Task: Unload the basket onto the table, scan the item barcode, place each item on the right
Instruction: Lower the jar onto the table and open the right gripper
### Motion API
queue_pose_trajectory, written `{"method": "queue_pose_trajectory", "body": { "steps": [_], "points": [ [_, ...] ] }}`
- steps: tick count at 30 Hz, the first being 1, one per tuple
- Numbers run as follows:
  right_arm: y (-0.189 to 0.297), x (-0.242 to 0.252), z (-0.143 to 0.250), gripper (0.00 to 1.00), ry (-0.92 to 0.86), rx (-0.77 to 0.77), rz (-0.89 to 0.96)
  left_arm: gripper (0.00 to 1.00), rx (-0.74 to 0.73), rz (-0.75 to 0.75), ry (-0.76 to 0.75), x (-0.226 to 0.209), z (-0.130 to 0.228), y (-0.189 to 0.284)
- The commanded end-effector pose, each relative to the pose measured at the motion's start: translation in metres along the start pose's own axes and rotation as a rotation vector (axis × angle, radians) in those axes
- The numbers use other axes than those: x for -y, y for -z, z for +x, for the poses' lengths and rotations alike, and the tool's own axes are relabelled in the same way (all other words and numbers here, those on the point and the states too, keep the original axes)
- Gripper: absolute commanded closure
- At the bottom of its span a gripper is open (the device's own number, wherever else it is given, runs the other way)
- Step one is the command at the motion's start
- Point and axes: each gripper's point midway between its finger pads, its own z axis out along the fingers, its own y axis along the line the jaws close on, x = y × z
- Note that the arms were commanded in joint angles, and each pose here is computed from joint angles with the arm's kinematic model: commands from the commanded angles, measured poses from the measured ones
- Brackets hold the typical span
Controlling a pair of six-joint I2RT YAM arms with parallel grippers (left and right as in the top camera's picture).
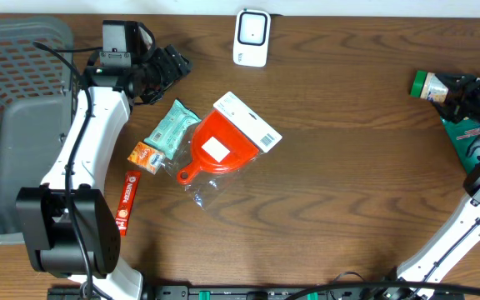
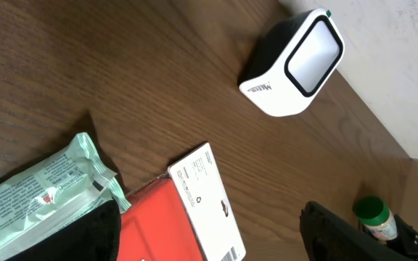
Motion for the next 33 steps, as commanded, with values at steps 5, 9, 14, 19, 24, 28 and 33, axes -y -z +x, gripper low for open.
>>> {"method": "queue_pose_trajectory", "body": {
  "steps": [5,9,14,19,24,28,33],
  "points": [
    [0.003,0.064,-0.013,0.88,0.045,0.107,0.271,0.22,0.039,0.002,-0.02,0.006,-0.01,0.009],
    [0.006,0.076,-0.014,0.96,0.048,0.122,0.336,0.22,0.039,0.002,-0.02,0.006,-0.01,0.009],
    [0.013,0.093,-0.014,0.99,0.046,0.141,0.435,0.22,0.044,-0.006,-0.02,0.004,-0.011,0.009],
    [0.017,0.099,-0.014,0.87,0.05,0.143,0.466,0.22,0.045,-0.007,-0.02,0.004,-0.011,0.009],
    [0.017,0.1,-0.014,0.76,0.05,0.144,0.471,0.22,0.044,-0.006,-0.02,0.004,-0.011,0.009],
    [0.023,0.11,-0.013,0.73,0.03,0.156,0.534,0.22,0.044,-0.006,-0.02,0.004,-0.011,0.009],
    [0.039,0.134,-0.009,0.71,-0.013,0.179,0.687,0.22,0.044,-0.006,-0.02,0.004,-0.011,0.009]
  ]
}}
